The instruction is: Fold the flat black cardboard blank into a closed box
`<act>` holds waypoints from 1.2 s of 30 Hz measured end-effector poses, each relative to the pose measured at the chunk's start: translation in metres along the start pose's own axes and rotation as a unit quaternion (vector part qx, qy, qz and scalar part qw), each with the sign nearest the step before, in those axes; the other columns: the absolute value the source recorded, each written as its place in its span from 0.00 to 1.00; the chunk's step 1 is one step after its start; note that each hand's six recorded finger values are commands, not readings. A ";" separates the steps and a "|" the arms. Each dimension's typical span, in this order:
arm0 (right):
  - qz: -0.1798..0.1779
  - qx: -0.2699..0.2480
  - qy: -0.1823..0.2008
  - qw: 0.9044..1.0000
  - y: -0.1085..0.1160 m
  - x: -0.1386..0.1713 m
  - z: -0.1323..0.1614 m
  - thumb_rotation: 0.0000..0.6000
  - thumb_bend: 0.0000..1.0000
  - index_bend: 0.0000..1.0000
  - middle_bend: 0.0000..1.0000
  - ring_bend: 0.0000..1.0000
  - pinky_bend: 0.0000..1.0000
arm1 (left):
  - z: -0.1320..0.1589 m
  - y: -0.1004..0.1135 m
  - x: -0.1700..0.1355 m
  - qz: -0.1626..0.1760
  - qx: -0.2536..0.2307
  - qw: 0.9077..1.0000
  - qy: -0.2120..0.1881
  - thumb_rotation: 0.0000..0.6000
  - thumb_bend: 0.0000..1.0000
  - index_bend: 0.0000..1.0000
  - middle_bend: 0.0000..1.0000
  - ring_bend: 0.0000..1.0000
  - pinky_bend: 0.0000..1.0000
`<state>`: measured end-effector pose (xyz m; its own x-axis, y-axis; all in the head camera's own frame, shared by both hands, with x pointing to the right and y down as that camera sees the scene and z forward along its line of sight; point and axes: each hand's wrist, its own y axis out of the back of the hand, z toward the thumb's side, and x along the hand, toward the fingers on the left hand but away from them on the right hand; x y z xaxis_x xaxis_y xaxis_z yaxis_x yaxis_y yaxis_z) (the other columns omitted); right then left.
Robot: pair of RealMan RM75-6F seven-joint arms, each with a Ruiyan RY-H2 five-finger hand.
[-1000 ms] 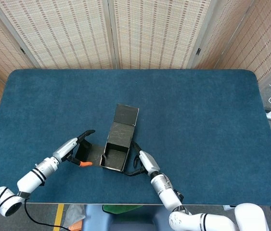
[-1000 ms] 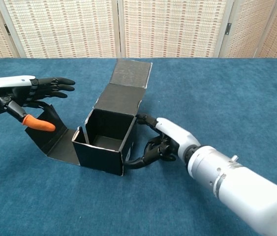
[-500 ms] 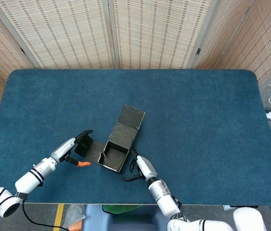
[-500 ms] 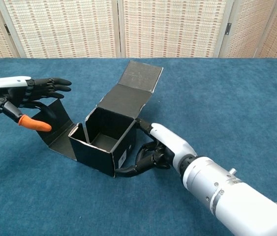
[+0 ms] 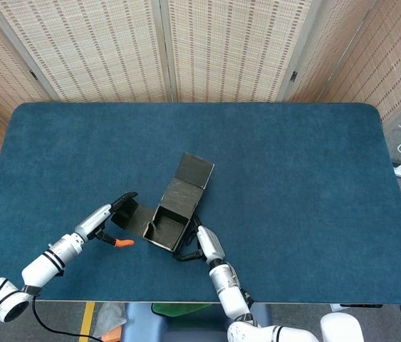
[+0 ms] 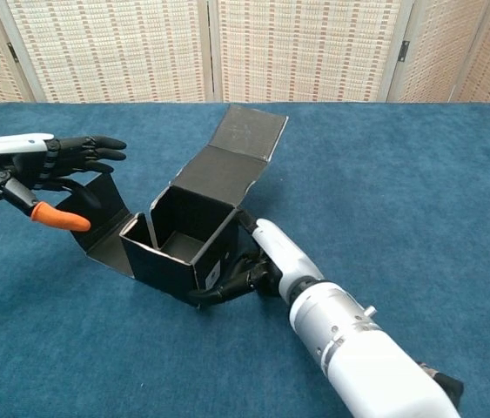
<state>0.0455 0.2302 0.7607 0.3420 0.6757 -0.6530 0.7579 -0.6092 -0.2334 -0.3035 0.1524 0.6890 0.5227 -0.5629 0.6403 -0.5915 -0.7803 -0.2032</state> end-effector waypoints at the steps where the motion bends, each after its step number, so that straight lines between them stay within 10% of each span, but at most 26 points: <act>1: -0.004 -0.001 0.000 1.000 0.000 -0.002 0.001 1.00 0.00 0.00 0.04 0.54 0.99 | -0.001 0.000 0.000 0.000 -0.001 1.000 0.000 1.00 0.18 0.00 0.00 0.01 0.28; 6: -0.016 0.016 0.002 1.000 0.004 -0.014 0.001 1.00 0.03 0.04 0.23 0.61 0.99 | -0.003 0.002 -0.002 0.002 -0.002 1.000 0.002 1.00 0.18 0.00 0.00 0.01 0.27; 12: -0.022 0.041 0.004 0.999 0.011 -0.025 0.002 1.00 0.25 0.34 0.42 0.67 1.00 | -0.003 0.003 -0.001 0.002 0.000 1.000 0.003 1.00 0.18 0.00 0.00 0.01 0.27; 22: 0.000 0.080 0.033 0.996 0.044 -0.033 0.009 1.00 0.35 0.42 0.48 0.67 1.00 | -0.004 0.007 0.000 0.015 0.007 1.000 0.007 1.00 0.18 0.00 0.00 0.01 0.29; 28: 0.018 0.052 0.031 0.998 0.076 -0.035 0.011 1.00 0.35 0.44 0.51 0.67 1.00 | 0.001 0.023 -0.002 0.076 0.023 0.997 -0.007 1.00 0.19 0.02 0.04 0.13 0.43; 36: 0.032 -0.058 0.015 0.998 0.099 -0.045 0.016 1.00 0.35 0.44 0.52 0.67 1.00 | 0.017 0.051 -0.021 0.220 0.073 0.972 -0.035 1.00 0.21 0.32 0.36 0.46 0.73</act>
<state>0.0964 0.1334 0.7556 0.4066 0.6504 -0.6416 0.7928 -0.6002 -0.1060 -0.3343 0.1198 0.6524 0.2829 -0.8639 0.4167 -0.6763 -0.4877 -0.5520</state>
